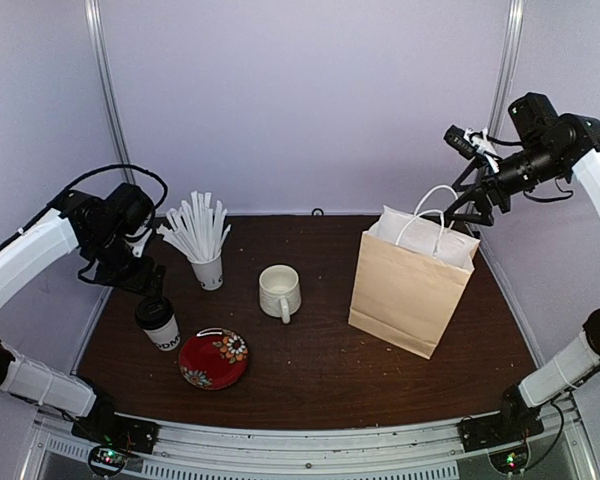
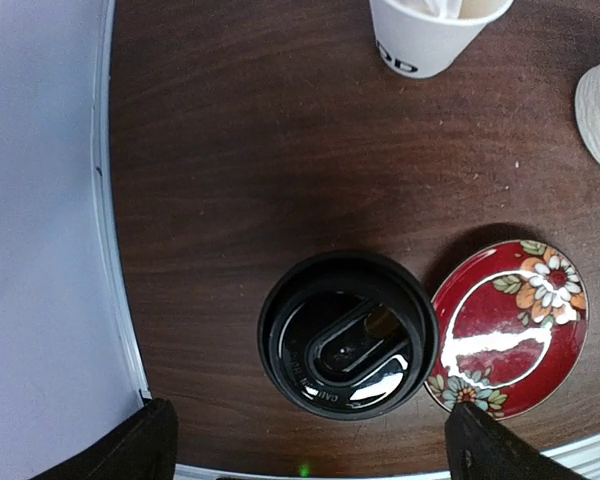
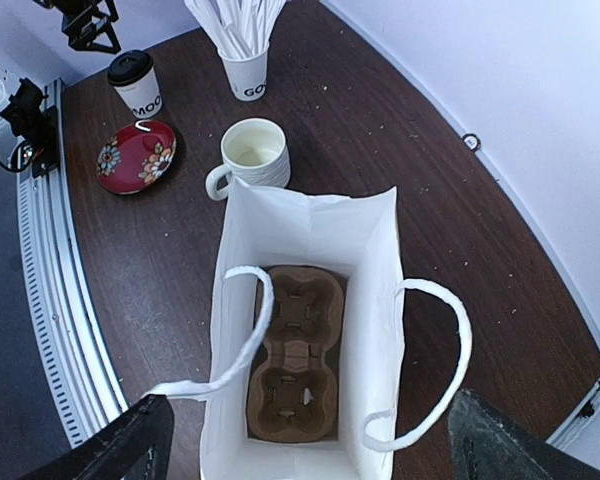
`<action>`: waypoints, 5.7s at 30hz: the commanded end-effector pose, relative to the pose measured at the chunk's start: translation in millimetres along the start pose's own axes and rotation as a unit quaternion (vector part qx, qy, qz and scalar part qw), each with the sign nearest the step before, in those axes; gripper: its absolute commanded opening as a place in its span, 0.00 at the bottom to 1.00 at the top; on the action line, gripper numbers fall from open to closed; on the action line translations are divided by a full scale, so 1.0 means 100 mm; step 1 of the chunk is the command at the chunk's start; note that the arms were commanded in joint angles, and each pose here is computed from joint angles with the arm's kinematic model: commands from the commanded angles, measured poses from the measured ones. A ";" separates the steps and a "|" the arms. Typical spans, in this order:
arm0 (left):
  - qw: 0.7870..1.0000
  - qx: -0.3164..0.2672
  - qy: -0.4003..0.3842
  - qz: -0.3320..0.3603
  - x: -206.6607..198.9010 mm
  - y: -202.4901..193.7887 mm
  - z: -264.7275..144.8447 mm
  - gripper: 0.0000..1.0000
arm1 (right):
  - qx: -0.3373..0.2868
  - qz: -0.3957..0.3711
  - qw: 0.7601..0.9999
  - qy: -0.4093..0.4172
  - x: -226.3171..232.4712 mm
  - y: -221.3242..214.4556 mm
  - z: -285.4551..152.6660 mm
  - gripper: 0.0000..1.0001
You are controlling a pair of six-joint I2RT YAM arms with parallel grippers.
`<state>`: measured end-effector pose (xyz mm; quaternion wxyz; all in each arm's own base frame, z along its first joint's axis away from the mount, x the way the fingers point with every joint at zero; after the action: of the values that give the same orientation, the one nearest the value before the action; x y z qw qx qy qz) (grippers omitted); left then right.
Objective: Pack the takeout coffee
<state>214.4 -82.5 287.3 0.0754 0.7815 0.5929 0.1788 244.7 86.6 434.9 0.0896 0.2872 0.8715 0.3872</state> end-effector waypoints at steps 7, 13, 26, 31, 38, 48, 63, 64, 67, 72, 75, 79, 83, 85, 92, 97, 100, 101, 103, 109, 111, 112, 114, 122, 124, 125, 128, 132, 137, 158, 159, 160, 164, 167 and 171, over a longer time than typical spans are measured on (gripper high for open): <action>0.996 0.058 -0.064 -0.005 -0.06 -0.02 0.38 0.91 | -0.062 0.021 0.998 -0.009 0.05 0.08 -0.10 0.99; 0.996 0.068 -0.059 -0.011 -0.02 -0.01 0.48 0.91 | -0.058 0.022 0.998 0.008 0.05 0.04 -0.05 0.99; 0.994 0.086 -0.071 -0.013 -0.01 -0.02 0.65 0.90 | -0.056 0.027 0.998 0.027 0.03 0.03 0.02 0.99; 0.993 0.093 -0.078 -0.010 -0.02 -0.01 0.70 0.85 | -0.056 0.026 0.998 0.029 0.03 0.03 0.02 0.99; 0.992 0.098 -0.082 -0.008 -0.03 -0.02 0.72 0.80 | -0.053 0.026 0.998 0.032 0.02 0.02 0.05 0.99; 0.995 0.053 -0.083 -0.015 0.07 0.10 0.26 0.68 | -0.055 0.025 0.998 0.031 0.03 0.02 0.04 0.98; 0.954 -0.084 -0.224 0.179 -1.06 0.53 -0.71 0.66 | -0.061 0.070 0.994 -0.059 -0.11 0.12 -0.04 0.99; 0.948 -0.086 -0.231 0.201 -1.20 0.54 -0.74 0.66 | -0.058 0.074 0.993 -0.065 -0.12 0.11 -0.04 1.00; 0.929 -0.085 -0.242 0.268 -1.60 0.54 -0.76 0.66 | -0.059 0.077 0.993 -0.070 -0.08 0.09 -0.08 0.99; 0.900 -0.073 -0.259 0.343 -2.16 0.54 -0.71 0.66 | -0.067 0.075 0.993 -0.059 0.00 0.09 -0.16 0.99; 0.892 -0.055 -0.259 0.367 -2.43 0.54 -0.58 0.66 | -0.073 0.076 0.993 -0.054 0.05 0.09 -0.20 0.99; 0.882 -0.038 -0.256 0.395 -2.69 0.54 -0.47 0.66 | -0.075 0.074 0.993 -0.058 0.11 0.08 -0.28 0.99; 0.873 -0.030 -0.256 0.415 -2.91 0.53 -0.39 0.66 | -0.077 0.070 0.993 -0.064 0.17 0.05 -0.34 0.99; 0.870 -0.029 -0.257 0.421 -3.00 0.53 -0.38 0.66 | -0.078 0.069 0.992 -0.063 0.19 0.04 -0.36 0.99; 0.869 0.005 -0.238 0.435 -3.22 0.48 -0.20 0.66 | -0.077 0.068 0.993 -0.059 0.20 0.02 -0.35 1.00; 0.870 0.012 -0.225 0.439 -3.28 0.45 -0.14 0.66 | -0.077 0.067 0.993 -0.056 0.19 0.01 -0.32 0.99; 0.871 0.014 -0.216 0.442 -3.30 0.44 -0.10 0.68 | -0.076 0.068 0.993 -0.052 0.17 0.01 -0.29 0.99; 0.870 0.015 -0.215 0.444 -3.31 0.43 -0.09 0.69 | -0.075 0.069 0.993 -0.050 0.17 0.01 -0.28 1.00; 0.868 0.019 -0.213 0.447 -3.33 0.41 -0.06 0.70 | -0.076 0.070 0.994 -0.048 0.16 0.01 -0.27 1.00; 0.862 0.028 -0.222 0.454 -3.36 0.38 -0.02 0.74 | -0.075 0.068 0.994 -0.044 0.18 0.01 -0.28 0.99; 0.861 0.027 -0.222 0.458 -3.36 0.39 -0.02 0.97 | -0.076 0.068 0.994 -0.042 0.18 0.01 -0.28 0.99; 0.860 0.025 -0.221 0.459 -3.35 0.39 -0.03 0.98 | -0.077 0.068 0.994 -0.042 0.18 0.01 -0.28 0.99; 0.859 0.013 -0.221 0.462 -3.31 0.41 -0.12 0.98 | -0.078 0.067 0.994 -0.040 0.19 0.01 -0.29 1.00; 0.859 -0.119 -0.181 0.465 -2.76 0.56 -0.87 0.97 | -0.080 0.018 0.997 0.001 0.38 0.07 -0.33 1.00; 0.872 -0.146 -0.167 0.436 -2.54 0.64 -0.95 0.98 | -0.076 -0.014 0.997 0.017 0.48 0.12 -0.32 0.99; 0.883 -0.155 -0.162 0.412 -2.41 0.69 -0.96 0.98 | -0.074 -0.028 0.996 0.029 0.54 0.14 -0.30 0.99; 0.930 -0.166 -0.147 0.294 -1.93 0.93 -0.88 0.98 | -0.059 -0.084 0.992 0.077 0.81 0.22 -0.19 0.99; 0.941 -0.219 -0.147 0.212 -1.51 0.96 -0.88 0.97 | -0.018 -0.111 0.982 0.154 1.10 0.29 0.22 0.99; 0.939 -0.291 -0.092 0.158 -1.26 0.92 -1.05 0.97 | 0.079 -0.137 0.975 0.156 1.33 0.24 1.01 0.99; 0.946 -0.319 -0.023 0.061 -0.58 0.51 -1.22 0.97 | 0.244 -0.214 0.937 0.132 1.81 -0.08 2.53 0.99; 0.946 -0.317 -0.023 0.061 -0.57 0.50 -1.21 0.97 | 0.246 -0.216 0.936 0.131 1.83 -0.10 2.56 0.99; 0.946 -0.317 -0.024 0.061 -0.57 0.49 -1.21 0.97 | 0.247 -0.219 0.936 0.127 1.84 -0.11 2.59 0.99; 0.947 -0.313 -0.027 0.063 -0.58 0.48 -1.18 0.98 | 0.253 -0.221 0.934 0.121 1.87 -0.14 2.67 0.96; 0.948 -0.309 -0.027 0.065 -0.59 0.48 -1.16 0.98 | 0.258 -0.220 0.933 0.120 1.87 -0.15 2.72 0.93; 0.950 -0.305 -0.027 0.069 -0.60 0.48 -1.13 0.97 | 0.265 -0.221 0.931 0.122 1.90 -0.17 2.76 0.91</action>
<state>202.0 -167.5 393.9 0.3025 0.7744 0.4449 0.3328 185.7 350.1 251.0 -0.0223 0.0490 0.9871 0.1509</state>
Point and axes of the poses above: each gripper's point midway between its finger pads, its own z axis out along the fingers, its own x axis along the line the jaws close on, y = z × x, the point moved 10 cm from there along -z, back along the fingers, and after that the axes turned 8 degrees about z, right-handed, at the moved point
